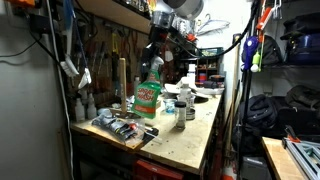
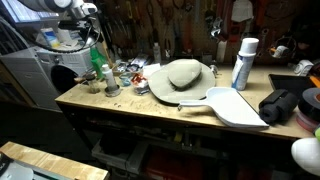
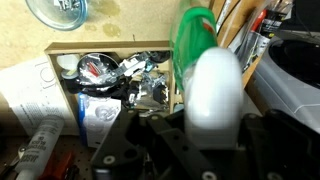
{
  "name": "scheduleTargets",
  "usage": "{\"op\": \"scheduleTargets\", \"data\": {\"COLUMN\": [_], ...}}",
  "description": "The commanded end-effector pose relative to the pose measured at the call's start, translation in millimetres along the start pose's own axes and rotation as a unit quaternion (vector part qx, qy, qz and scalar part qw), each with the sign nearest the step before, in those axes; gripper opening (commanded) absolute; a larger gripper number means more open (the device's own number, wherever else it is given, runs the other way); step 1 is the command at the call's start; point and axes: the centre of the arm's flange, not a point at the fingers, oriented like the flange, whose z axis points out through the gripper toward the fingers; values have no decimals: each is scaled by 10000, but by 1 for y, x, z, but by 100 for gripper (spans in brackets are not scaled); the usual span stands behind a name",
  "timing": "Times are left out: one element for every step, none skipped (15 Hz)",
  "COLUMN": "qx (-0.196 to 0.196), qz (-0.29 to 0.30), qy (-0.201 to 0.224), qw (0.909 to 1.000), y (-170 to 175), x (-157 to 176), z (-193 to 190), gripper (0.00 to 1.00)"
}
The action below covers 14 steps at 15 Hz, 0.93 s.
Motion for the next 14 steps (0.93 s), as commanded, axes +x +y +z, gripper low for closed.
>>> {"op": "scheduleTargets", "data": {"qx": [-122,-142,-153,-176,-240,-287,-363,-544,-718,-902,-1138,-1347,-1556,-1719], "qz": [119,198,261,354,451,473,462,432,468,492,539,614,723,822], "qy": [403,478,532,609,710,780,818,879,974,1075,1177,1247,1307,1355], "qw": [9990,9986,9981,9974,9962,9954,9949,9937,9916,9889,9850,9811,9765,9723], "y": [18,25,33,43,52,61,70,81,86,93,97,105,111,115], "x": [-4,-6,-7,-7,-7,-6,-5,-3,-3,-2,0,3,5,7], "z": [-42,-49,-55,-64,-73,-83,-93,-105,-117,-128,-140,-148,-150,-150], "gripper": [0,0,0,0,0,0,0,0,0,0,0,0,0,0]}}
